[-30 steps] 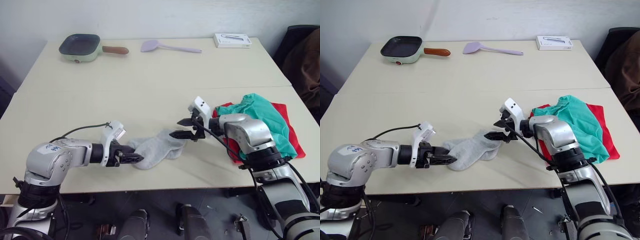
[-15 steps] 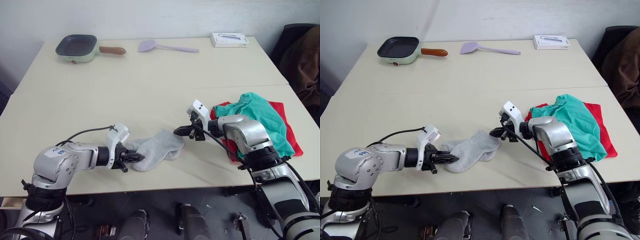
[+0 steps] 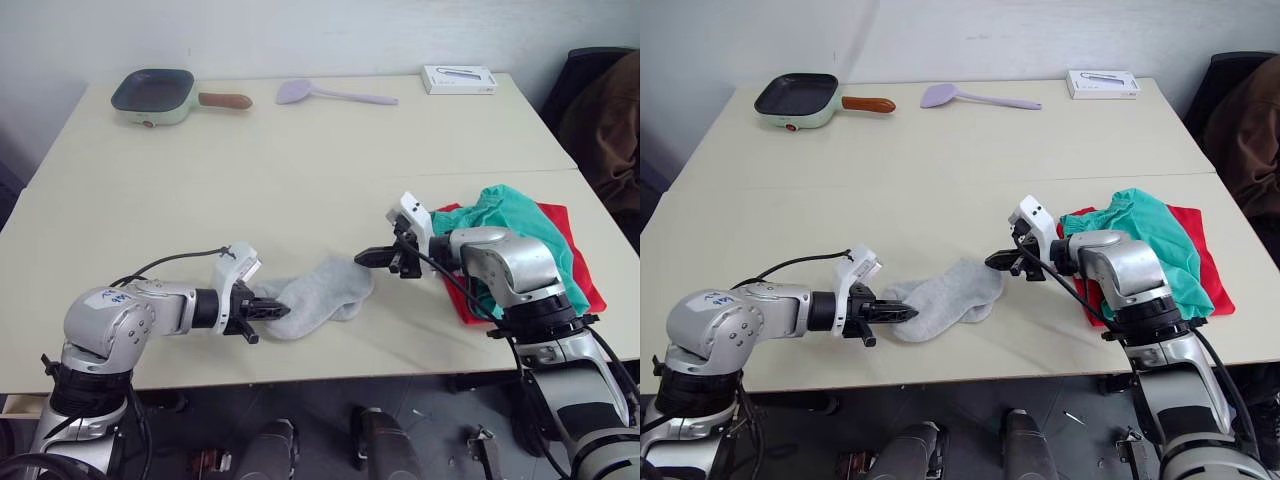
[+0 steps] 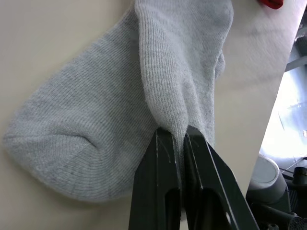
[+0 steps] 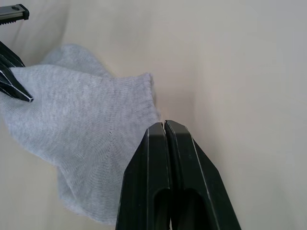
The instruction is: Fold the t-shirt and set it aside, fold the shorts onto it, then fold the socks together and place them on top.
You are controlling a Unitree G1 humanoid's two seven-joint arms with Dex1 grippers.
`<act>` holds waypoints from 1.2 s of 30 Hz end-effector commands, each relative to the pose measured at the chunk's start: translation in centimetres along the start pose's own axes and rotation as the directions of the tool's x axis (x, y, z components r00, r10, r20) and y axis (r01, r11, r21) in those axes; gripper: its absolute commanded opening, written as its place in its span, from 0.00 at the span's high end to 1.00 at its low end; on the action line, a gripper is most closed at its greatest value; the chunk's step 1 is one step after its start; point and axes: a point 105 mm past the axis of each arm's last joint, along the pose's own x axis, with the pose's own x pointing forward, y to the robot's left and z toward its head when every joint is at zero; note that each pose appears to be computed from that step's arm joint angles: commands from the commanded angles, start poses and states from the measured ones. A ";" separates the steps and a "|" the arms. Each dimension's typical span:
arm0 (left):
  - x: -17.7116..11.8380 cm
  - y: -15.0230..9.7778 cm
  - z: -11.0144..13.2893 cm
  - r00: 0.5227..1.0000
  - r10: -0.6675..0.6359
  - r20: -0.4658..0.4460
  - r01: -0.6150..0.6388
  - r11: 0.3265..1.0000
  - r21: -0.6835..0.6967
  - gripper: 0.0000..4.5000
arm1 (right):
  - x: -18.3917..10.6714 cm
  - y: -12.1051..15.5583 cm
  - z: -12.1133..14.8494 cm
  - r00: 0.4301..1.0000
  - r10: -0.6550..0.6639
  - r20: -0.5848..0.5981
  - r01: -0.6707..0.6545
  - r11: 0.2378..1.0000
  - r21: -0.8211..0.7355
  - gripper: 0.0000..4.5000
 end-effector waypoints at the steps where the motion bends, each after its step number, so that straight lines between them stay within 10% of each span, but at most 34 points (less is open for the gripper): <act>1: -2.1 -0.6 1.7 0.999 -0.022 0.024 0.021 0.998 0.058 1.00 | -1.4 1.0 1.5 0.998 0.013 0.053 -0.012 1.000 -0.015 1.00; 22: -1.8 5.1 4.3 0.960 -0.128 -0.247 0.185 0.957 0.225 1.00 | -2.2 5.9 -2.6 0.989 -0.103 0.106 0.092 0.990 0.111 1.00; 36: -1.3 5.7 3.6 0.962 -0.126 -0.242 0.177 0.963 0.205 1.00 | -2.1 4.2 -2.1 0.977 -0.163 0.140 0.152 0.984 0.089 1.00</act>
